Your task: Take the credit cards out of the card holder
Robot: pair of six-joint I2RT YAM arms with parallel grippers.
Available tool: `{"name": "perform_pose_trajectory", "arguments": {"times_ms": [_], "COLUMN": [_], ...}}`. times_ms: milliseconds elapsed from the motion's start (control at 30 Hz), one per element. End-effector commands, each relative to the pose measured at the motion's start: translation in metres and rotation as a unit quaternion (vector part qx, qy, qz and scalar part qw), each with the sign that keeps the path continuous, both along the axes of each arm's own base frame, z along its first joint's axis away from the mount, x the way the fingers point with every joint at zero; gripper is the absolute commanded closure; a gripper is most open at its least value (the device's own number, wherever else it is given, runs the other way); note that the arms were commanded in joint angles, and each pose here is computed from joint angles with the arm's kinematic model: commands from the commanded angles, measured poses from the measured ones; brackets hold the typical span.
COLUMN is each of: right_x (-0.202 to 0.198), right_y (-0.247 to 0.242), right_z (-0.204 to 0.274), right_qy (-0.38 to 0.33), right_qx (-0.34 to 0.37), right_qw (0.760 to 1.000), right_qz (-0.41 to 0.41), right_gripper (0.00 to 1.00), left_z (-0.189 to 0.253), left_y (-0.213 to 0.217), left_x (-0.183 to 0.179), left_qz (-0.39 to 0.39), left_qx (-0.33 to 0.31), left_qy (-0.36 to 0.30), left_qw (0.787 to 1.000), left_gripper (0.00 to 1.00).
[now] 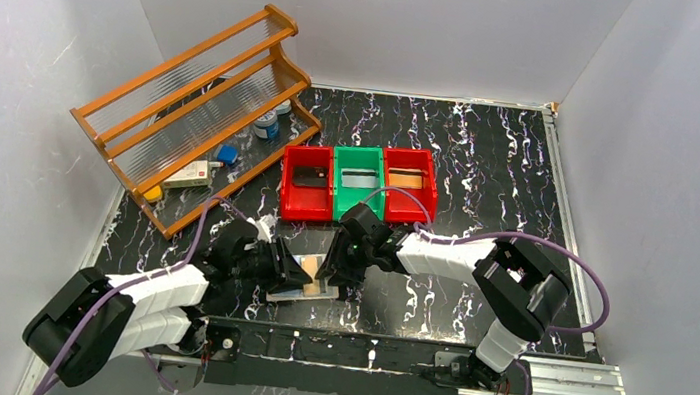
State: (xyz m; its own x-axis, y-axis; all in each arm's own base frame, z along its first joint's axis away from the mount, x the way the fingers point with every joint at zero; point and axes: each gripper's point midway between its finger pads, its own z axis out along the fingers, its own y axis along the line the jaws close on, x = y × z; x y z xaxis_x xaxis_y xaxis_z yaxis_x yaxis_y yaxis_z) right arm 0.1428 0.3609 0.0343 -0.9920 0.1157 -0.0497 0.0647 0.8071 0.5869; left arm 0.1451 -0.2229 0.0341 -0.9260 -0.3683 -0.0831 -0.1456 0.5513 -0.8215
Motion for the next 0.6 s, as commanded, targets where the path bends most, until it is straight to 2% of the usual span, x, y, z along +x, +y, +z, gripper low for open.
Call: {"name": "perform_pose_trajectory", "arguments": {"times_ms": [0, 33, 133, 567], "right_x": [-0.006, -0.006, -0.006, -0.006], "right_y": [-0.016, -0.016, -0.016, -0.014], "right_z": [-0.033, -0.033, -0.033, -0.031], "right_qy": [0.004, 0.005, 0.005, 0.007], "right_qx": [-0.047, -0.048, -0.048, -0.040], "right_qw": [0.999, 0.999, 0.999, 0.999], "right_qz": [-0.007, -0.007, -0.008, -0.005], "right_gripper": [0.52, 0.52, 0.52, 0.52], "left_z": [0.023, 0.021, 0.023, 0.023], "left_y": [-0.010, -0.006, -0.005, -0.016], "left_x": [-0.003, -0.001, 0.005, 0.006], "left_qz": [-0.087, -0.095, -0.095, -0.073], "left_qx": [0.012, 0.035, 0.048, -0.019], "left_qy": [-0.047, -0.059, -0.075, -0.084], "left_qw": [0.995, 0.993, 0.991, 0.994], "left_gripper": [0.61, 0.60, 0.59, 0.64]}}
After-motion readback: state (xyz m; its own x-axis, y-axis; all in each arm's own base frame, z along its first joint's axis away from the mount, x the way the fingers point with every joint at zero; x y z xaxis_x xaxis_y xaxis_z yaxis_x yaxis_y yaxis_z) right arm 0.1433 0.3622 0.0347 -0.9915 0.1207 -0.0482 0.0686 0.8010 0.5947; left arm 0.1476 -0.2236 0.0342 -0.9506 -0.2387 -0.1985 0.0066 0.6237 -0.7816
